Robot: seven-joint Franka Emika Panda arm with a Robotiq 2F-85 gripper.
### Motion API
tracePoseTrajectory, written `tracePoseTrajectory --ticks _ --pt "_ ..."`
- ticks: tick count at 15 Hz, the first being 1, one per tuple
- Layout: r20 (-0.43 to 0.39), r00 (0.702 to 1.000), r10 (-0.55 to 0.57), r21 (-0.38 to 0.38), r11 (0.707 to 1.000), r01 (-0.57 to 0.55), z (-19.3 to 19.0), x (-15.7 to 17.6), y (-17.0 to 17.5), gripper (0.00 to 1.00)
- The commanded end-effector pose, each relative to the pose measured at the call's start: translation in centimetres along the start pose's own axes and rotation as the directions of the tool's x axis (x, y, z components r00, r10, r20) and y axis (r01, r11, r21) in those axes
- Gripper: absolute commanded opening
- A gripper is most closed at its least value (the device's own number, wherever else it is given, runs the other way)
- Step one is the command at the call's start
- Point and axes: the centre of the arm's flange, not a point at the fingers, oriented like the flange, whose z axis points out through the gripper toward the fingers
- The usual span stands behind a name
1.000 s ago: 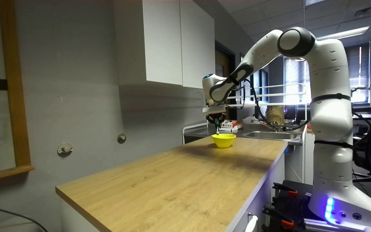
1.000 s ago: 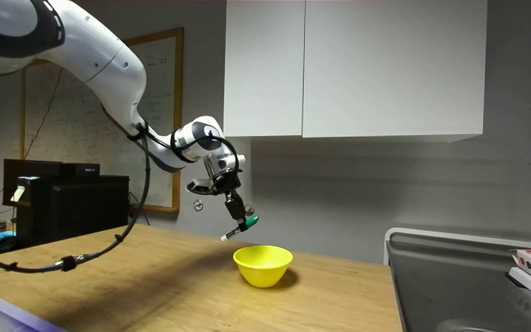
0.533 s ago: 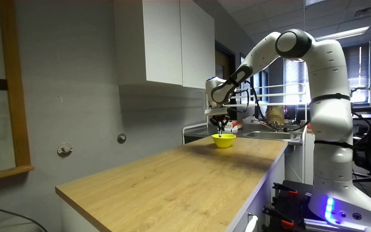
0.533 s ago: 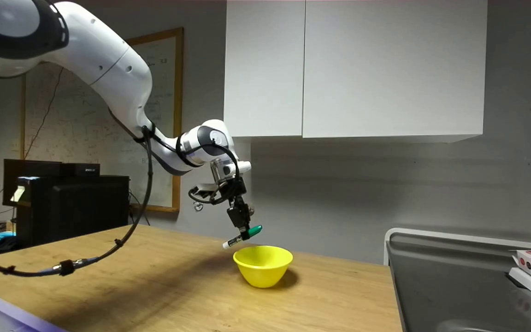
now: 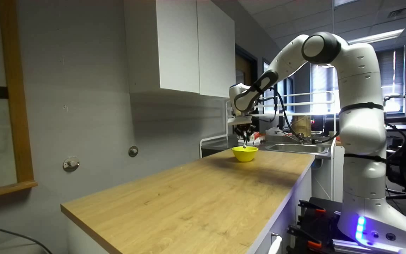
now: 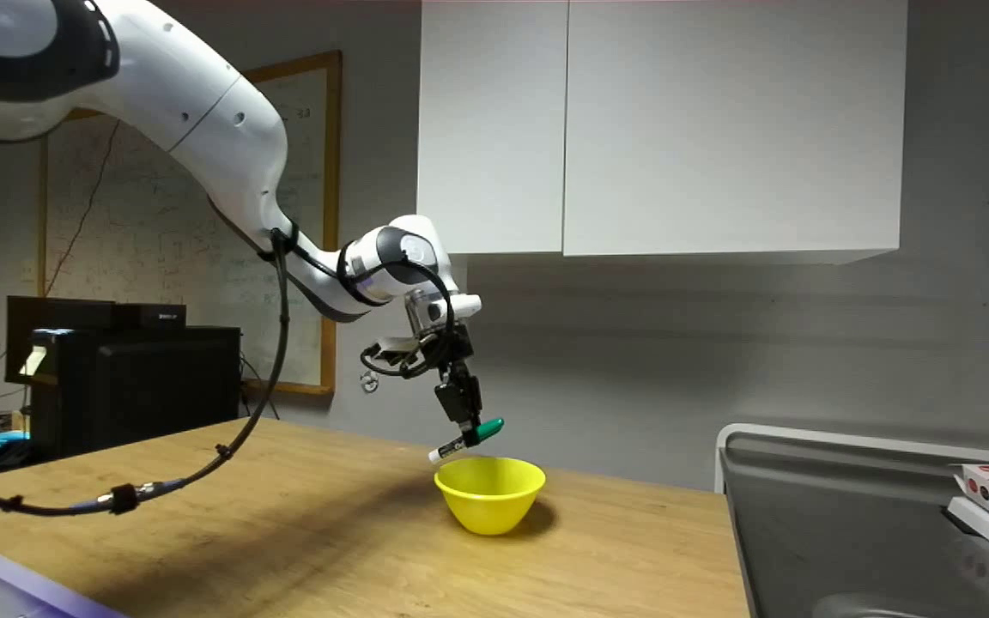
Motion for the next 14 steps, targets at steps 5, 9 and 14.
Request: tracePoseTrajectory --ticks 5,9,14 --pt "-0.047 0.996 0.07 -0.035 0.997 -0.072 -0.5 3.0 0.3 0.07" --pt "-0.132 0.989 0.074 -0.084 0.993 -0.085 -0.2 3.3 -0.3 0.07" --pt "-0.202 0.978 0.056 -0.129 0.988 -0.083 1.1 2.2 -1.8 0.07"
